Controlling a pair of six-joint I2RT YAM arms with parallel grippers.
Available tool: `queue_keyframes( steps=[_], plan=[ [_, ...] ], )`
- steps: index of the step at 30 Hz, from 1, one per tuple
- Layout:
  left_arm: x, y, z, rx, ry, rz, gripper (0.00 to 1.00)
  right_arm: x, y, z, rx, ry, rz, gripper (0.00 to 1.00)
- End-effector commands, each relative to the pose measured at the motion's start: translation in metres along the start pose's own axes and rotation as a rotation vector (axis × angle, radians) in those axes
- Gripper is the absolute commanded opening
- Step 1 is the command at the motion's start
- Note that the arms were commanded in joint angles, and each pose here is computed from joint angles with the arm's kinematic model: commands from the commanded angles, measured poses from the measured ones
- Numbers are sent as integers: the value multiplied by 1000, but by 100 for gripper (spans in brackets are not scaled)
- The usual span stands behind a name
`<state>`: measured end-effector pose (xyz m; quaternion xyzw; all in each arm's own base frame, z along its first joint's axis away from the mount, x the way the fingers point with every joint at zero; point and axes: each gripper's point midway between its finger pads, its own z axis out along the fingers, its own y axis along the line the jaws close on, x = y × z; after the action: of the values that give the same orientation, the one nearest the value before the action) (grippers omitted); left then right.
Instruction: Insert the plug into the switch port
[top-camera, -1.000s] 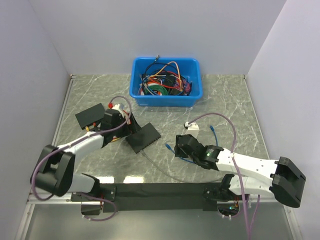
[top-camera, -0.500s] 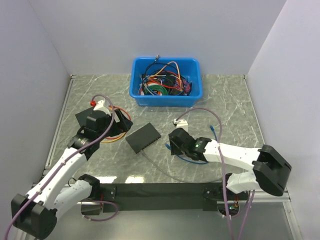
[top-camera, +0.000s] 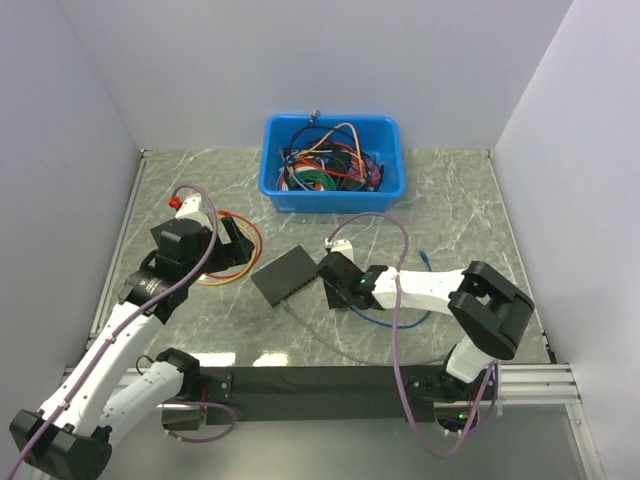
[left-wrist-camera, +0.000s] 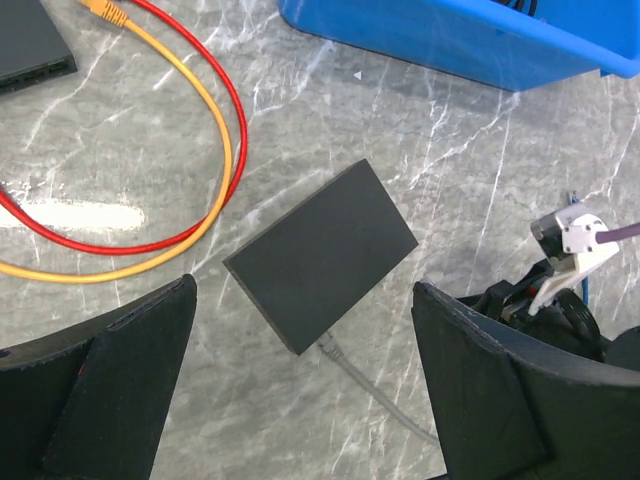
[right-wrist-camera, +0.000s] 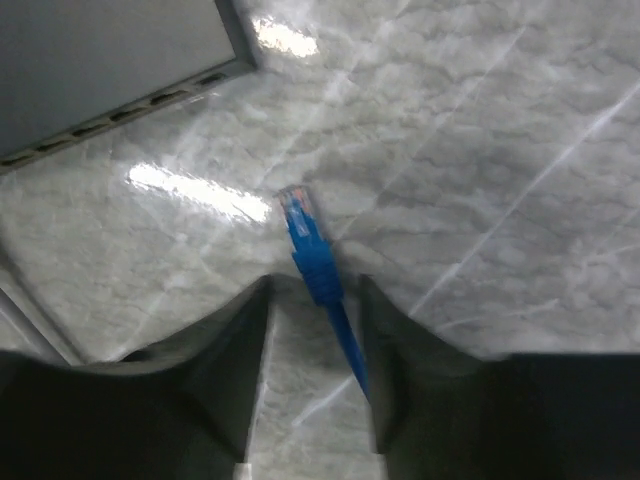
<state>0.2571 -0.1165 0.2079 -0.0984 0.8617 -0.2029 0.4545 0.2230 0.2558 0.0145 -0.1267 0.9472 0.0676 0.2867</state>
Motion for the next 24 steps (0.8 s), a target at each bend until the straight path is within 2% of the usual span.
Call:
queue_keyframes(
  steps=[1,3,4,6,7,10,14,18,19,21,22,24],
  plan=[
    [-4,-4,-5,40,-21,29,96,-7,8,6,-18,-9,20,44],
    [-3,-5,-6,48,-20,28,96,-4,6,9,-9,0,22,36],
    [-3,-4,-6,44,-19,25,96,-5,7,9,-14,-5,27,28],
    [-3,-4,-6,43,-17,28,96,-2,6,9,-20,-3,29,22],
    [-3,-6,-6,52,-15,29,96,-1,8,8,-31,-5,27,15],
    [-4,-9,-5,64,-10,41,96,-1,7,6,-35,-10,26,4],
    [-11,-27,-4,142,6,72,99,-17,5,-11,-60,-87,47,0],
    [-45,-58,-10,215,-26,90,99,-30,7,-38,-143,-184,65,0],
    [-51,-63,-9,223,-30,94,99,-46,13,-54,-200,-255,82,0],
    [-64,-79,-3,257,-17,101,99,-43,19,-67,-286,-285,73,0],
    [-63,-82,8,254,16,100,97,-59,28,-89,-369,-369,78,0],
    [-68,-100,8,333,39,124,95,-51,38,-104,-492,-388,47,0]
  ],
)
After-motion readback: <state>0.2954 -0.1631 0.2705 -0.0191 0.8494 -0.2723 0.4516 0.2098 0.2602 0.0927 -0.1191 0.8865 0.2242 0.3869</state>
